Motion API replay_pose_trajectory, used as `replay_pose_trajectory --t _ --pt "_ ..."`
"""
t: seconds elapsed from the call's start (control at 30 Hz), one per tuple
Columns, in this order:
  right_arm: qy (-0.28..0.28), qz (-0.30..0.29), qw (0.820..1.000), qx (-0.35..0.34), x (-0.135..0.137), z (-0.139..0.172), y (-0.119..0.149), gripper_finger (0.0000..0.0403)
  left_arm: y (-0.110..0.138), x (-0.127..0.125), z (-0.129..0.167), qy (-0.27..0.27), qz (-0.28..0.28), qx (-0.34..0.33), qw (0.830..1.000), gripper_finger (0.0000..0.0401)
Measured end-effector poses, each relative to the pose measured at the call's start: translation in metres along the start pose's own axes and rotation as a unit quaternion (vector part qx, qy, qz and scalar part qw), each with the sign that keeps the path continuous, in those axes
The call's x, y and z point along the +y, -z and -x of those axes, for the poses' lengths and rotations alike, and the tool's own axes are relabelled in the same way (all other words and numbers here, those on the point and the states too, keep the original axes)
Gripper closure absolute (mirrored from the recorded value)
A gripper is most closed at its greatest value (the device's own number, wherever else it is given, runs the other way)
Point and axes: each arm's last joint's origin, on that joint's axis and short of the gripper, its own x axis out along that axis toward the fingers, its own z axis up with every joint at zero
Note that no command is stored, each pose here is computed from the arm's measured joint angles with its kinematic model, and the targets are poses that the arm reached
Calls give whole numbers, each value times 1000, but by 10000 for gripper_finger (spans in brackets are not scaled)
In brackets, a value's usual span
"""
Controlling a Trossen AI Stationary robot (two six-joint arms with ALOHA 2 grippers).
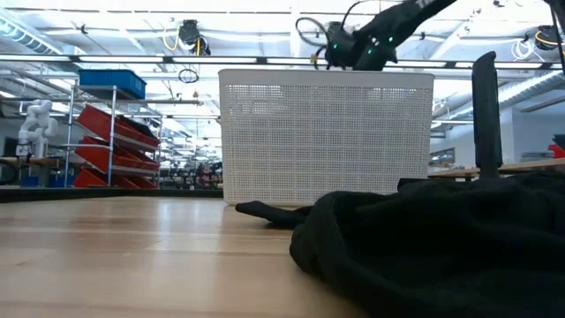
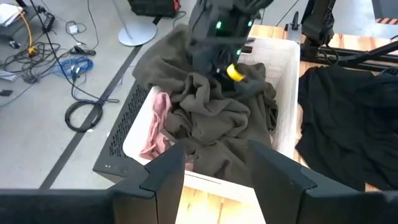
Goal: Sort clothes
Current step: Put the gray jacket into the laundry organizer bin
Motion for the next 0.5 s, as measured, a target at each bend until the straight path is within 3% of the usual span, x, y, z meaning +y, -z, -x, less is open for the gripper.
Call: replay_pose_trajectory --t 0.2,0.5 --pt "-5 -1 998 67 -3 -32 12 379 0 0 0 -1 -3 0 1000 221" --pt "-21 -5 993 117 -4 -51 23 377 1 0 5 -6 -14 -5 1000 221"
